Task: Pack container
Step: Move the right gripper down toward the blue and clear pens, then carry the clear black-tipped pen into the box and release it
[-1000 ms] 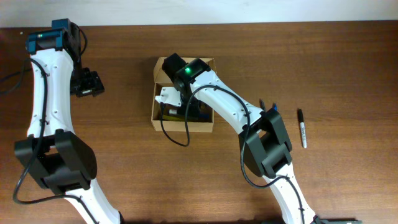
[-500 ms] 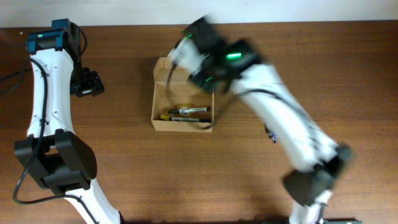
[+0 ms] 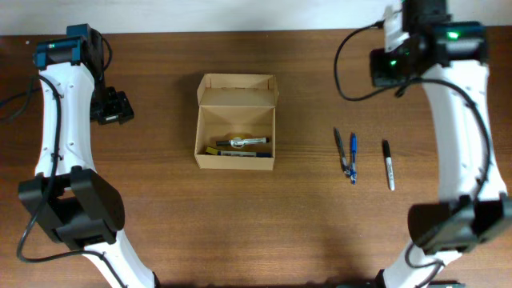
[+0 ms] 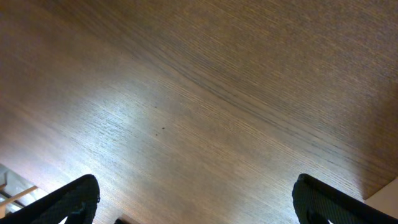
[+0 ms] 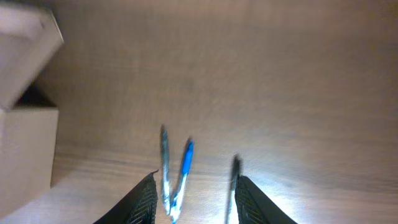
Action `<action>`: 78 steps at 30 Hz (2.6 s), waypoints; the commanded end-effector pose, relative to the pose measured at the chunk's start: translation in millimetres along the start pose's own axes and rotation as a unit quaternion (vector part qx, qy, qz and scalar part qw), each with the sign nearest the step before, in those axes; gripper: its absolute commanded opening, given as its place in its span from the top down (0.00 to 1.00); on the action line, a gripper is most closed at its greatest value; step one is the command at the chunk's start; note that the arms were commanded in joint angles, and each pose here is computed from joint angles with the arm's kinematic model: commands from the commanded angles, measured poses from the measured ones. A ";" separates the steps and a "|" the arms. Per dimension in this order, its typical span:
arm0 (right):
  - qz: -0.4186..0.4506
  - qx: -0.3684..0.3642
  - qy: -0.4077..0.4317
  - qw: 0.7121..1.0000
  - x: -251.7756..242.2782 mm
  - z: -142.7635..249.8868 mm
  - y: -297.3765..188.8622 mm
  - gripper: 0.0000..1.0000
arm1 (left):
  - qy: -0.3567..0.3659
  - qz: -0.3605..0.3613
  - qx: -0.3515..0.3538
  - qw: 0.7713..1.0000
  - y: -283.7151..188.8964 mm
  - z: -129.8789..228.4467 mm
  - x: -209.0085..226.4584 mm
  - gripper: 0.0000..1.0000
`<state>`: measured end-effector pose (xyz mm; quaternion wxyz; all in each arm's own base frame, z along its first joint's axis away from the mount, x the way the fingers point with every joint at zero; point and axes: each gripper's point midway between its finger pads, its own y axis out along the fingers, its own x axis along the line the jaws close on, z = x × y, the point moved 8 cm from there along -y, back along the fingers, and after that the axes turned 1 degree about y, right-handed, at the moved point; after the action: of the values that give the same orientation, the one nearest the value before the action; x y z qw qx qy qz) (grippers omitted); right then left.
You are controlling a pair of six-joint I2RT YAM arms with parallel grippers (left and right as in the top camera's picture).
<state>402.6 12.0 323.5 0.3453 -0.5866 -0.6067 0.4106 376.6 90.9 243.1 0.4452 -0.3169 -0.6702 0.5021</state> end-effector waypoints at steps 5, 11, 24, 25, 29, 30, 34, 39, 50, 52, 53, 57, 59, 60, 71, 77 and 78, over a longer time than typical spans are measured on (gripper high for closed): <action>-0.042 0.132 -0.015 0.990 41.6 36.8 108.2 0.59 | 0.003 -0.002 0.006 1.000 4.4 -0.7 1.0 0.00; -0.045 0.200 -0.021 0.979 52.2 74.7 156.0 0.59 | 0.003 -0.002 0.006 1.000 4.4 -0.7 1.0 0.00; -0.043 0.218 -0.023 0.975 58.0 125.8 207.0 0.59 | 0.003 -0.002 0.006 1.000 4.4 -0.7 1.0 0.00; -0.043 0.218 -0.023 0.975 58.0 127.9 208.7 0.59 | 0.003 -0.002 0.006 1.000 4.4 -0.7 1.0 0.00; -0.043 0.218 -0.023 0.975 58.4 135.9 215.6 0.70 | 0.003 -0.002 0.006 1.000 4.4 -0.7 1.0 0.00; -0.043 0.218 -0.023 0.975 58.4 136.5 216.1 0.74 | 0.003 -0.002 0.006 1.000 4.4 -0.7 1.0 0.00; -0.049 0.216 -0.022 0.975 59.9 135.9 215.8 0.96 | 0.003 -0.002 0.006 1.000 4.4 -0.7 1.0 0.00; -0.077 0.189 -0.017 0.979 64.0 104.2 188.6 0.96 | 0.003 -0.002 0.006 1.000 4.4 -0.7 1.0 0.00; -0.195 -0.037 -0.285 0.938 138.8 -10.0 -5.4 0.96 | 0.003 -0.002 0.006 1.000 4.4 -0.7 1.0 0.00; -0.200 -0.067 -0.361 0.908 166.5 -7.0 -27.4 0.96 | 0.003 -0.002 0.006 1.000 4.4 -0.7 1.0 0.00; -0.204 -0.078 -0.397 0.891 179.9 -3.8 -34.0 0.96 | 0.003 -0.002 0.006 1.000 4.4 -0.7 1.0 0.00; -0.225 -0.099 -0.547 0.800 238.1 19.7 -39.7 0.96 | 0.003 -0.002 0.006 1.000 4.4 -0.7 1.0 0.00; -0.233 -0.100 -0.583 0.772 258.8 27.5 -32.9 0.96 | 0.003 -0.002 0.006 1.000 4.4 -0.7 1.0 0.00; -0.238 -0.100 -0.610 0.749 275.5 32.7 -22.8 0.96 | 0.003 -0.002 0.006 1.000 4.4 -0.7 1.0 0.00; -0.256 -0.013 -0.642 0.722 311.0 46.7 93.3 0.96 | 0.003 -0.002 0.006 1.000 4.4 -0.7 1.0 0.00; -0.269 0.042 -0.637 0.721 313.8 62.1 141.7 0.96 | 0.003 -0.002 0.006 1.000 4.4 -0.7 1.0 0.00; -0.270 0.047 -0.637 0.721 314.4 63.9 146.2 0.96 | 0.003 -0.002 0.006 1.000 4.4 -0.7 1.0 0.00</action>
<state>384.0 316.0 161.0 -0.0128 0.0036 -0.8001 0.5998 376.6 90.9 243.0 0.4451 -0.3170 -0.6701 0.5022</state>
